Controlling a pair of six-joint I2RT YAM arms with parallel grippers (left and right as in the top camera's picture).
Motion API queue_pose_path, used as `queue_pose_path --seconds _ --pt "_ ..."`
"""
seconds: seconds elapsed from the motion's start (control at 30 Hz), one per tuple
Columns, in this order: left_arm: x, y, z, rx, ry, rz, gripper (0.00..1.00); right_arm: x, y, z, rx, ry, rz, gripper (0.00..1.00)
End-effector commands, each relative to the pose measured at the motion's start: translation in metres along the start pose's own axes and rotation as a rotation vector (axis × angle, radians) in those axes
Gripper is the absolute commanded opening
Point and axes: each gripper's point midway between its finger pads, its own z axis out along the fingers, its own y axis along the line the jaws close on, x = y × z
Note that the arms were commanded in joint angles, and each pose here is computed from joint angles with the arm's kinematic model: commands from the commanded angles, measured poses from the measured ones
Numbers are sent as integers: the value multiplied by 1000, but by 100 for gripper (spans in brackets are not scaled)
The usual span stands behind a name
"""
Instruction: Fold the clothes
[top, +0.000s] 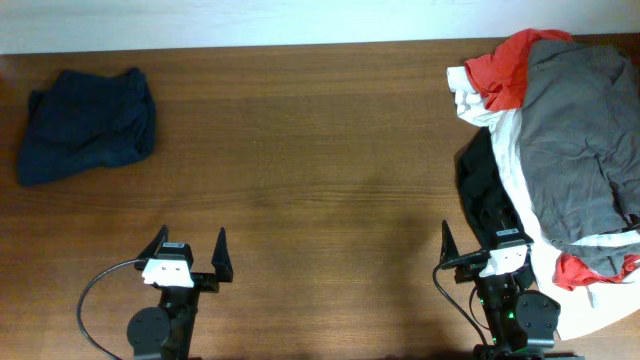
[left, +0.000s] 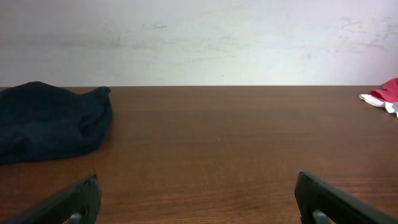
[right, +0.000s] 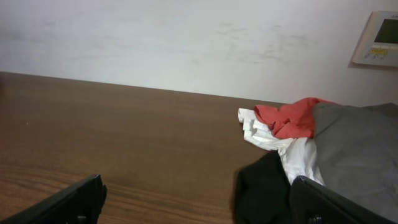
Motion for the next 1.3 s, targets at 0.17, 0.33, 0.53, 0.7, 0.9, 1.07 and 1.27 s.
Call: queue_pose_path --seconds 0.17,0.33,0.53,0.7,0.9,1.07,1.27 --pt "5 1 1 -5 13 3 99 3 0 0 -3 4 2 99" --pt "5 5 1 -28 12 3 99 3 0 0 -3 4 2 99" --pt "3 7 1 -39 5 4 99 2 10 0 -59 -3 1 99" --pt "1 4 1 -21 -3 5 99 -2 10 0 -58 -16 -2 99" --pt "-26 -7 -1 39 -109 23 99 -40 8 -6 -57 -114 69 99" --pt "-53 -9 -1 42 -150 30 99 -90 0 -18 -15 -158 75 99" --pt "-89 -15 23 92 -54 32 99 -132 -14 -7 35 -18 103 99"
